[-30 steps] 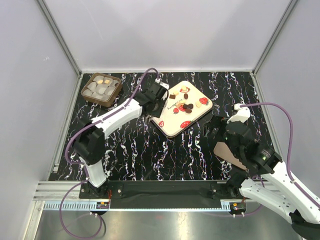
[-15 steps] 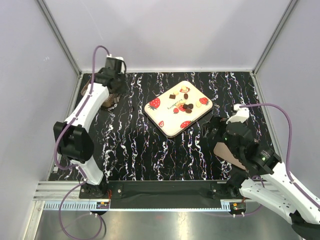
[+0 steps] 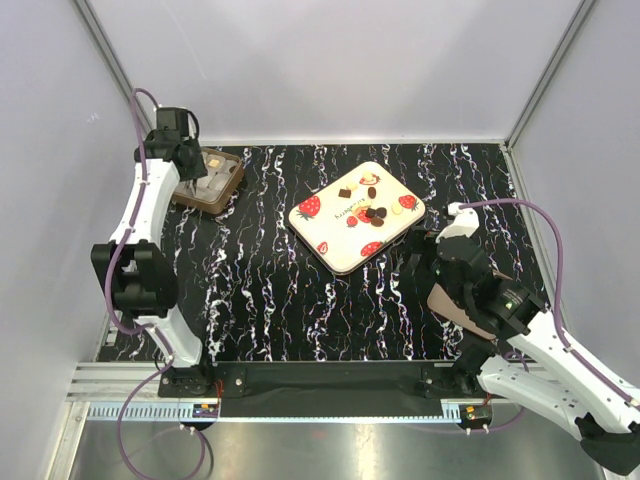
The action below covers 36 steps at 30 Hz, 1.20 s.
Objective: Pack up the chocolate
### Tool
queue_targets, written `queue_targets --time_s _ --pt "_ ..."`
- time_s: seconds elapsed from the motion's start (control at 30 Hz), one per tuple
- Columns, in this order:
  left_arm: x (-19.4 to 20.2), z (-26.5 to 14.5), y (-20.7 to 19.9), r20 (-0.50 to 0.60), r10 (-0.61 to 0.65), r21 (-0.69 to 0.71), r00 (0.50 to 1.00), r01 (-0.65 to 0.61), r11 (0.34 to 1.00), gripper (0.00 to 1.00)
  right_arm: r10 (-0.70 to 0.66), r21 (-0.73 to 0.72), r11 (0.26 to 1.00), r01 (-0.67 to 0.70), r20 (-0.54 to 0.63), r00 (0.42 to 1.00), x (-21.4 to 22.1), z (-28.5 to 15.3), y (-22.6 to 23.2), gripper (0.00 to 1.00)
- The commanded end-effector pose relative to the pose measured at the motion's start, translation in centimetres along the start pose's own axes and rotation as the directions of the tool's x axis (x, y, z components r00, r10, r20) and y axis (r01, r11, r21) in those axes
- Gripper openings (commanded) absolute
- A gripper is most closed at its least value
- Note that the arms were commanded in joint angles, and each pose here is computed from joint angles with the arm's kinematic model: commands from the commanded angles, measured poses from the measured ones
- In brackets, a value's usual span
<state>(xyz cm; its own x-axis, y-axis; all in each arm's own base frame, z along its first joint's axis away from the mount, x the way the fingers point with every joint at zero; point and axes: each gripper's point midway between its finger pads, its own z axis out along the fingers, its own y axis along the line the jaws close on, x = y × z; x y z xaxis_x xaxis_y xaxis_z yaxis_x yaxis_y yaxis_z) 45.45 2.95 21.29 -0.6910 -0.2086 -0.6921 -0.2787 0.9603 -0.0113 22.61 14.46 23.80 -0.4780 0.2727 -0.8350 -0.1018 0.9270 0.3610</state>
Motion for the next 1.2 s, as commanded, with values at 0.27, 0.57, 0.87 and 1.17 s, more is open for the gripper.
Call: queue_targets --time_s 0.27,0.57,0.87,1.17 --pt "-2.4 2.4 4.2 0.059 -0.051 -0.057 0.997 0.055 0.997 0.36 0.035 -0.055 0.998 -0.033 0.036 0.999 -1.3 -0.4 1.3 1.00" --pt "-3.1 5.9 5.6 0.059 -0.053 -0.111 0.997 0.059 0.992 0.36 0.046 -0.044 0.998 -0.043 0.064 0.997 -2.3 -1.1 1.0 1.00" --pt "-2.9 8.0 5.8 0.046 -0.036 -0.134 0.998 0.042 0.990 0.38 0.022 -0.002 1.000 -0.022 0.093 0.995 -3.1 -1.0 0.4 1.00" --pt "-2.6 9.2 5.8 0.037 -0.015 -0.134 0.999 0.020 0.991 0.41 0.000 0.021 1.000 -0.001 0.088 0.996 -2.7 -0.1 0.2 1.00"
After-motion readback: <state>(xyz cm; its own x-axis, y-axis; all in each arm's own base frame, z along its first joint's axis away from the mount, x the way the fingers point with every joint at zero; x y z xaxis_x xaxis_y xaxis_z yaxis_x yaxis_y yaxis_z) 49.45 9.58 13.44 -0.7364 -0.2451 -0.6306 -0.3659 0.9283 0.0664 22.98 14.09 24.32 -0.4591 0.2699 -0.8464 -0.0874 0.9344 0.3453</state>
